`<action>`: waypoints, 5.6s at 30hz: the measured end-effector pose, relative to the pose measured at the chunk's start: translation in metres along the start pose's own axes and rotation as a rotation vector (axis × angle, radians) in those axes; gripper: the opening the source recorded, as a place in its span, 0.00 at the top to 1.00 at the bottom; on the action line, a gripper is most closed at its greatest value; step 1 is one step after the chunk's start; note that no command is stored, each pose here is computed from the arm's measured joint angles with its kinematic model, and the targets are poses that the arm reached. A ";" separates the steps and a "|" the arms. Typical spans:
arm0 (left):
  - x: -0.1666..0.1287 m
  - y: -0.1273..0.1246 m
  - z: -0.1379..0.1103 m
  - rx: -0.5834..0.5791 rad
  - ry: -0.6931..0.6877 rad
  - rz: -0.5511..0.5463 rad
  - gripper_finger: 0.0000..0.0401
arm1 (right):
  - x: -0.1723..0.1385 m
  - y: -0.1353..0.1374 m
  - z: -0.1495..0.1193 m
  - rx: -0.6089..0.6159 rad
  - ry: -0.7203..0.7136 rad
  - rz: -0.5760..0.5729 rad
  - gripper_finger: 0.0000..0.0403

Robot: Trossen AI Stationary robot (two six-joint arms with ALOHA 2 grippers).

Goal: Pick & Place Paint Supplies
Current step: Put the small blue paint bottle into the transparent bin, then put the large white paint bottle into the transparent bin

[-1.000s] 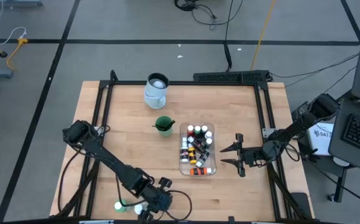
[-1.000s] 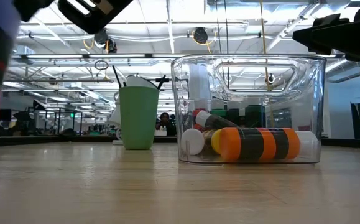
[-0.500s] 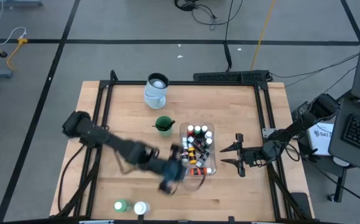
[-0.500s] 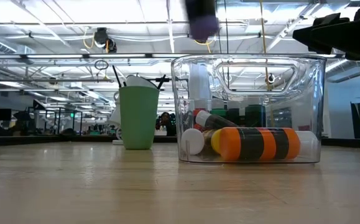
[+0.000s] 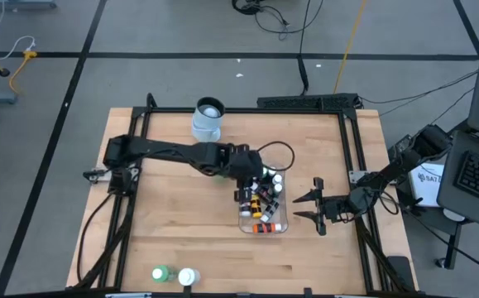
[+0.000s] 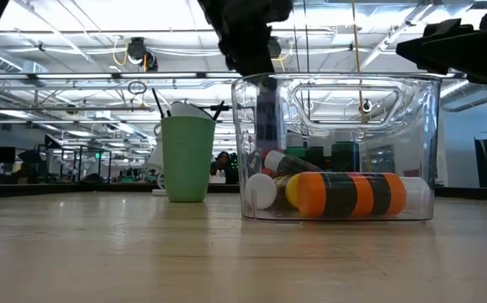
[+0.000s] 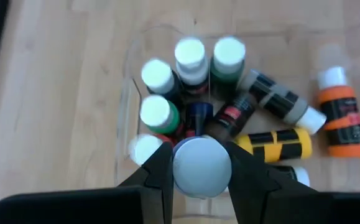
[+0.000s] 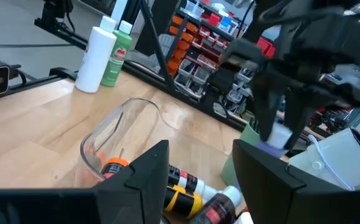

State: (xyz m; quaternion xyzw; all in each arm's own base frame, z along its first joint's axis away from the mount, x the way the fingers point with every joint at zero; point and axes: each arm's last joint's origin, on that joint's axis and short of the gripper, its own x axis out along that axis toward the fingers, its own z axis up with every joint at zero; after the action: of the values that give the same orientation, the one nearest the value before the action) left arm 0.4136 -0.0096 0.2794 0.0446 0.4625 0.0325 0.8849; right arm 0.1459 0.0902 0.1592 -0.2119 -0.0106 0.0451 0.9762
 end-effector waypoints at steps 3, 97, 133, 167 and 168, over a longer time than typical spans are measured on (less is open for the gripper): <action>0.009 0.002 -0.003 -0.002 0.037 0.003 0.75 | 0.000 0.000 0.000 -0.001 -0.001 0.000 0.58; -0.165 -0.247 -0.156 0.045 -0.194 -0.331 0.63 | 0.000 0.000 0.001 0.030 -0.008 -0.004 0.58; -0.136 -0.216 -0.157 0.021 -0.151 -0.506 0.21 | 0.000 0.000 0.001 0.030 -0.008 -0.004 0.58; -0.123 -0.247 -0.175 0.056 -0.138 -0.475 0.46 | 0.000 0.000 0.001 0.028 -0.008 -0.004 0.58; -0.123 -0.247 -0.175 0.054 -0.138 -0.475 0.50 | 0.000 0.000 0.001 0.028 -0.008 -0.004 0.58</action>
State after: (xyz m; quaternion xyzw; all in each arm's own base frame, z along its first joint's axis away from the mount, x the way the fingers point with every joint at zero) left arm 0.2042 -0.2588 0.2534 -0.0395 0.3991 -0.1918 0.8958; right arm 0.1459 0.0902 0.1602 -0.1979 -0.0142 0.0444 0.9791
